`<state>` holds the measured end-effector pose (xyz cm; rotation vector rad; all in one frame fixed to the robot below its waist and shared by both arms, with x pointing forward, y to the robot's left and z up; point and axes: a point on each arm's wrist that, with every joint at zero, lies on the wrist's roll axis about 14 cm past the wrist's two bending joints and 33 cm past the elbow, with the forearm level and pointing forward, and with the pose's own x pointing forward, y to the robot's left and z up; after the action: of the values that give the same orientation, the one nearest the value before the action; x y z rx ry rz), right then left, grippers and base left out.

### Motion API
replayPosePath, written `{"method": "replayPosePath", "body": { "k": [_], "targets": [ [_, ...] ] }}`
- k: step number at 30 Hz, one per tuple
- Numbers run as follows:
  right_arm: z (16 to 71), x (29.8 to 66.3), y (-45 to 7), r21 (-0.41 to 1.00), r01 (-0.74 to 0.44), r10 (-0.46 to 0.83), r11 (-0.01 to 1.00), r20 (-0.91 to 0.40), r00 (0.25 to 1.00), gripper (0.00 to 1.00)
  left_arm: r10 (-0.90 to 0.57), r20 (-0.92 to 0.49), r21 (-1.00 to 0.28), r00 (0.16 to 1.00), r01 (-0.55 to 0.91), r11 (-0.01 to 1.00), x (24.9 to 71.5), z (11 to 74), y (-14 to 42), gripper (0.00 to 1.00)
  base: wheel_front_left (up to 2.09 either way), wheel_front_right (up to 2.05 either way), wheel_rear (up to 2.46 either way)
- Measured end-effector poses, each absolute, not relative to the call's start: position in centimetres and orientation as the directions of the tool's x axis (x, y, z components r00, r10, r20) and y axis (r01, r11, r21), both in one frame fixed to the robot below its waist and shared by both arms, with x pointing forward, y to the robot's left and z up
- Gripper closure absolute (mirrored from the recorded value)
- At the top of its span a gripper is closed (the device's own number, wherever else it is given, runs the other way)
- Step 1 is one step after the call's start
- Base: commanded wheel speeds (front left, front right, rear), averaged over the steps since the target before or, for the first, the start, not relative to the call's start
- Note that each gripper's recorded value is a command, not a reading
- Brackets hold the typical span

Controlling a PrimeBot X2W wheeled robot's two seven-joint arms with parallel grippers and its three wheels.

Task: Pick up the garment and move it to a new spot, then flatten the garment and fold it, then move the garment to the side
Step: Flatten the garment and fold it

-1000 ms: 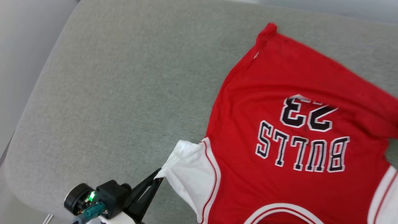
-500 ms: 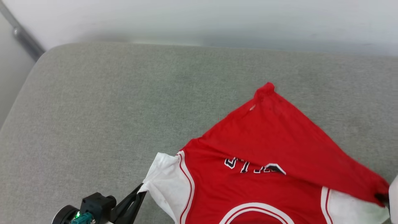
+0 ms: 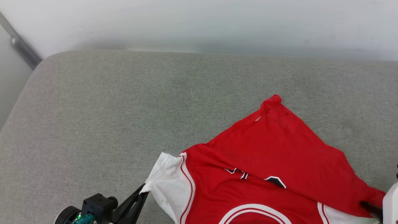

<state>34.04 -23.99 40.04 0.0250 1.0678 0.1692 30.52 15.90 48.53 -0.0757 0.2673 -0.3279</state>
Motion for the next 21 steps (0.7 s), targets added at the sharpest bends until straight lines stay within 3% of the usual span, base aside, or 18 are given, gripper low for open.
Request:
{"method": "replayPosePath", "body": {
  "k": [7,11,17,21],
  "targets": [
    [43.9,38.7,-21.0,0.116,-0.237,0.236,0.964,-0.783,0.576,0.0,-0.323,-0.241,-0.11,0.915,0.305,0.946,30.5,49.0,15.9,1.0,0.0,0.0,0.0],
    [46.5,41.7,-17.6,0.109,-0.347,0.31,0.932,-0.737,0.6,0.0,-0.32,-0.223,-0.098,0.921,0.305,0.947,31.0,49.7,15.9,1.0,0.0,0.0,0.0],
    [47.8,47.0,-12.7,0.073,-0.472,0.37,0.878,-0.728,0.576,0.0,-0.321,-0.21,-0.097,0.924,0.307,0.947,32.2,50.2,15.6,1.0,0.0,0.0,0.0],
    [46.0,49.8,-10.1,0.051,-0.52,0.364,0.852,-0.772,0.521,0.0,-0.312,-0.218,-0.101,0.925,0.297,0.95,32.3,50.0,15.6,1.0,0.0,0.0,0.0]
  ]
}}
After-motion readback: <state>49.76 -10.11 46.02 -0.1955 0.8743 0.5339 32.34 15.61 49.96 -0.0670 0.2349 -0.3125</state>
